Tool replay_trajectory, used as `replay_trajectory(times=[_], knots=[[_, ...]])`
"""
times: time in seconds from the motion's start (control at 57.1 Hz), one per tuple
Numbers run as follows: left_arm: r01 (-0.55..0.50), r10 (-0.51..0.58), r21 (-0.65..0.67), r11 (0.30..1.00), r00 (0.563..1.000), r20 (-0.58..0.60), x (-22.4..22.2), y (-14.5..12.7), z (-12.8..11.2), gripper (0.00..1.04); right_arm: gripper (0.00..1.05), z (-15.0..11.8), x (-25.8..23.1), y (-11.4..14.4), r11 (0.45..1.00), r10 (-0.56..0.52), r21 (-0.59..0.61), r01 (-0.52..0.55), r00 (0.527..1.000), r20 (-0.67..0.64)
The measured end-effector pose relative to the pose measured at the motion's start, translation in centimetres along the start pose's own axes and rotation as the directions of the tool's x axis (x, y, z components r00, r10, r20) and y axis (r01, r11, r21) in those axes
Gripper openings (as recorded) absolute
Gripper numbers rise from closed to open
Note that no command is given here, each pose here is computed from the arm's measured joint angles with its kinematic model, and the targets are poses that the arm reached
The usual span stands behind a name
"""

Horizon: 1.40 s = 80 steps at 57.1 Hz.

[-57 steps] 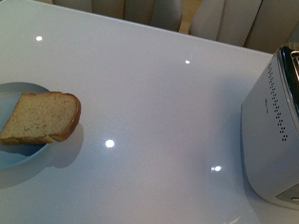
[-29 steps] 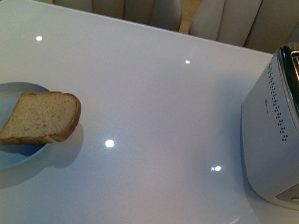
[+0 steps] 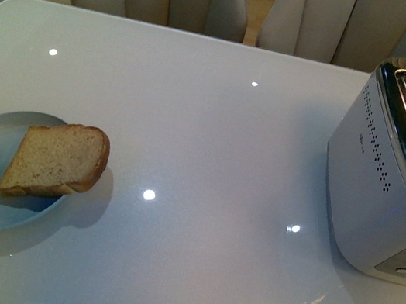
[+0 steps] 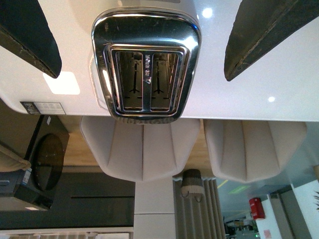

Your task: Left arm holds plate, right arm toasts bread

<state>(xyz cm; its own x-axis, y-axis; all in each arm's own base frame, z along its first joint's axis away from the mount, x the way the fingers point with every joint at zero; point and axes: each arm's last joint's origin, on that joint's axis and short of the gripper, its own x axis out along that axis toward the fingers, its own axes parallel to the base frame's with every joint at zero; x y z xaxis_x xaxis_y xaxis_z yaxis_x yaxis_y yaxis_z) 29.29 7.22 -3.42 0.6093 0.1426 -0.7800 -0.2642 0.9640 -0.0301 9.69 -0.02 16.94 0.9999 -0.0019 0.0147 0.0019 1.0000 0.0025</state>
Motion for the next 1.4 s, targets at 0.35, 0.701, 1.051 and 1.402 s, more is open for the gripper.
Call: replay_trajectory(times=[0.35, 0.701, 1.051, 1.402], knots=[[0.005, -0.006, -0.023, 1.000, 0.999, -0.033, 0.4, -0.3, -0.8, 0.84, 0.96, 0.0, 0.0, 0.0, 1.000, 0.000, 0.000, 0.000, 1.000, 0.000], [0.011, -0.020, -0.140, 0.990, 0.998, -0.064, 0.6, -0.4, -1.0, 0.21, 0.96, 0.0, 0.0, 0.0, 1.000, 0.000, 0.000, 0.000, 1.000, 0.000], [0.038, -0.064, -0.307, 0.951, 0.995, -0.075, 0.3, 0.0, -0.8, 0.04, 0.96, 0.0, 0.0, 0.0, 1.000, 0.000, 0.000, 0.000, 1.000, 0.000], [0.076, -0.113, -0.379, 0.922, 0.991, -0.077, -1.2, 0.0, -1.4, 0.04, 0.96, 0.0, 0.0, 0.0, 1.000, 0.000, 0.000, 0.000, 1.000, 0.000]])
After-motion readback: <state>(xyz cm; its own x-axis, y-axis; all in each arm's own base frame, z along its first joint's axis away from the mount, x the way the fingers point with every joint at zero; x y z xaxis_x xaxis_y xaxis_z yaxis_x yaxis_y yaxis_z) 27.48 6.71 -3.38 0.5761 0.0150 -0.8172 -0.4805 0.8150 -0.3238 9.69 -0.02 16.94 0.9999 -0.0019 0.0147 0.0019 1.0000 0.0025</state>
